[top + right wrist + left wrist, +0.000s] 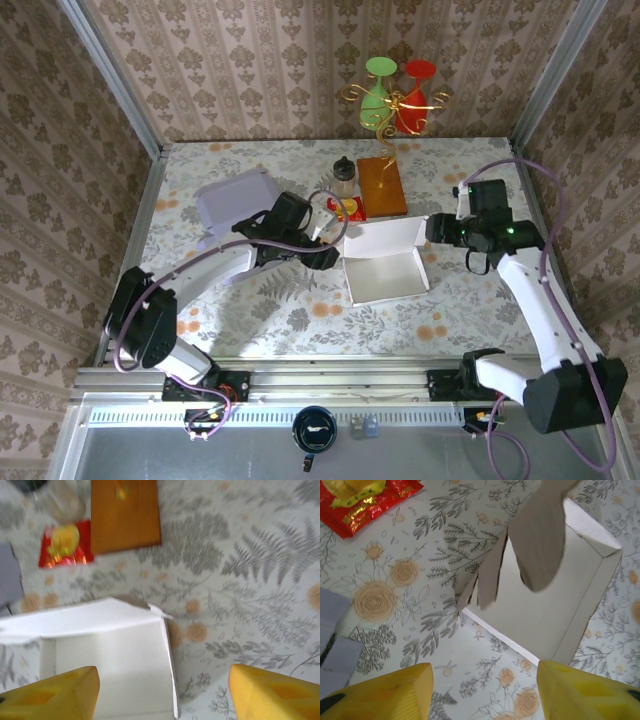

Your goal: Fold the paper box

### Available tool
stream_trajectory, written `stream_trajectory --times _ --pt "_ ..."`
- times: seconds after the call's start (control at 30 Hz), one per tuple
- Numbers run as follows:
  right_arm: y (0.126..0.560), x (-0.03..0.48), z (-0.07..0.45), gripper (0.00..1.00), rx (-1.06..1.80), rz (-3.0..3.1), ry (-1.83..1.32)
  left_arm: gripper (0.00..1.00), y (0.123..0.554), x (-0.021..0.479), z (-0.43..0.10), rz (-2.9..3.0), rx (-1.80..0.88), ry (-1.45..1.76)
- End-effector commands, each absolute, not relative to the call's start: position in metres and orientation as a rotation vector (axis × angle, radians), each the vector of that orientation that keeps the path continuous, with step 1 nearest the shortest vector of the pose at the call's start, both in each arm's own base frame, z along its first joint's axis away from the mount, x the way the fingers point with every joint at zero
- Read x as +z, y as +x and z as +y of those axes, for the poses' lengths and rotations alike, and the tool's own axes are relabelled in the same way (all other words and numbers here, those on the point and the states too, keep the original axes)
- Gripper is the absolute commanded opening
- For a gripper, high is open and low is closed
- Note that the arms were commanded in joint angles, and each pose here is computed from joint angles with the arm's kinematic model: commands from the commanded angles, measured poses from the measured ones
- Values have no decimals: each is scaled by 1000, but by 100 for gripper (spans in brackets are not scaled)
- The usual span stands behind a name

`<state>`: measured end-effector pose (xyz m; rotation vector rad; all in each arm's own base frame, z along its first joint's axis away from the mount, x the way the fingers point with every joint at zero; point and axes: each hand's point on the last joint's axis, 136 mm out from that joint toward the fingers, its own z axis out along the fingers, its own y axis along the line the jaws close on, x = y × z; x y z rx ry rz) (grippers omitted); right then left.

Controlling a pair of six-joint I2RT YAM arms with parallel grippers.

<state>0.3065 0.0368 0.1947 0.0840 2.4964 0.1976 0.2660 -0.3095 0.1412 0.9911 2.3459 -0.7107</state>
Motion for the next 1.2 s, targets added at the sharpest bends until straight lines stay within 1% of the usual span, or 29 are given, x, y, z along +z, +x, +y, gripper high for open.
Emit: stream_trajectory --times 0.0,0.17,0.33,0.43,0.6,0.7,0.8,0.9,1.1,1.17 --pt "308 172 42 71 212 2544 -93 60 272 149 -321 2257 -714 1118" --pt "322 168 40 72 190 2537 -157 61 277 151 -329 2219 -720 1161" --pt "334 155 48 68 221 2575 -256 58 282 142 -336 2241 -733 1181" --pt "341 152 50 65 231 2583 -286 52 285 138 -342 2250 -738 1193" --pt "355 151 54 64 237 2581 -321 44 290 133 -345 2270 -710 1203" --pt "359 148 62 62 255 2587 -363 36 291 132 -347 2280 -704 1206" --pt "362 144 67 58 270 2604 -380 25 292 130 -348 2297 -701 1201" --pt "362 140 68 53 280 2611 -377 21 292 129 -349 2305 -694 1203" --pt "364 136 70 39 286 2619 -371 17 293 125 -351 2315 -675 1202" --pt "365 136 70 37 286 2616 -364 16 294 125 -351 2317 -667 1195"
